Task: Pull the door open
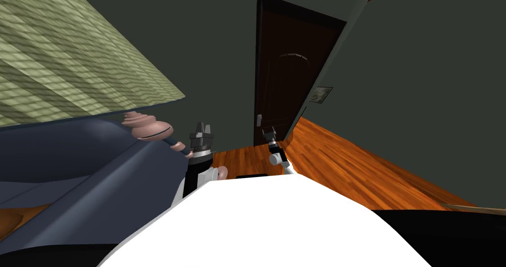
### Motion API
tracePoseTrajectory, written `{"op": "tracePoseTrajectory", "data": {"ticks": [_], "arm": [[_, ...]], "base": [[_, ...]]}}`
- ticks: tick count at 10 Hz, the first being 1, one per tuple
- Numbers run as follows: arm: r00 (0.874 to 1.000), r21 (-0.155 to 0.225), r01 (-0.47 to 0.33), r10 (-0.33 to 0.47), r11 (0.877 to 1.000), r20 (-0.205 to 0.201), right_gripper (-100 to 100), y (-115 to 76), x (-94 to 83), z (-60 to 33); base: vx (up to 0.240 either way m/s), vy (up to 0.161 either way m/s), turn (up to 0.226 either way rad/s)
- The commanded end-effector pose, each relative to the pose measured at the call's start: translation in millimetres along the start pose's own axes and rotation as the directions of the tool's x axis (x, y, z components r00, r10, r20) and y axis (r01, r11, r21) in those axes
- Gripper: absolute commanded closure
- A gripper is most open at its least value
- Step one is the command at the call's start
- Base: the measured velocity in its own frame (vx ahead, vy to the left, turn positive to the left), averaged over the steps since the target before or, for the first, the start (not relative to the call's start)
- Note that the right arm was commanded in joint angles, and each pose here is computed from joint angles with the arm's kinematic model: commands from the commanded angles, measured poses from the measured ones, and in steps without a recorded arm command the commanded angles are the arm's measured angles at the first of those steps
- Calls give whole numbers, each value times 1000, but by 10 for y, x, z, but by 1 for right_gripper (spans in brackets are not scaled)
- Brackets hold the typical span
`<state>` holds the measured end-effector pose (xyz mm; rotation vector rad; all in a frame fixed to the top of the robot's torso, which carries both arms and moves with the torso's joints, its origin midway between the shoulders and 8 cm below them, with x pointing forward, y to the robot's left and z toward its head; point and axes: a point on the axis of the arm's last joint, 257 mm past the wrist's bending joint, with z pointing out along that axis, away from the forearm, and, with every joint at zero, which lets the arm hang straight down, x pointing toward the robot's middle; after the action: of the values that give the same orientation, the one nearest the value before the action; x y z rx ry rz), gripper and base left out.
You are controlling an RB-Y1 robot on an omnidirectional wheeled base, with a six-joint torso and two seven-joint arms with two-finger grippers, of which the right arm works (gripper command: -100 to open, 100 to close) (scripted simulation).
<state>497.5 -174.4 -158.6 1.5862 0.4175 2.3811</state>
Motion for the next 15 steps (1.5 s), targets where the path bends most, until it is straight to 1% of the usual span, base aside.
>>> {"op": "tracePoseTrajectory", "data": {"ticks": [1,3,6,10,15], "arm": [[999,15,-43,42,999,29,-100,-63,-127,9],[994,28,-89,87,996,64,-100,-106,-283,20],[982,38,-152,147,988,118,-100,-148,-513,29],[960,36,-222,211,974,185,-100,-164,-798,35],[927,16,-288,274,958,257,-100,-130,-1113,34]], "base": [[89,-25,71],[88,-28,58],[108,-20,58],[91,-22,51],[87,-24,47]]}}
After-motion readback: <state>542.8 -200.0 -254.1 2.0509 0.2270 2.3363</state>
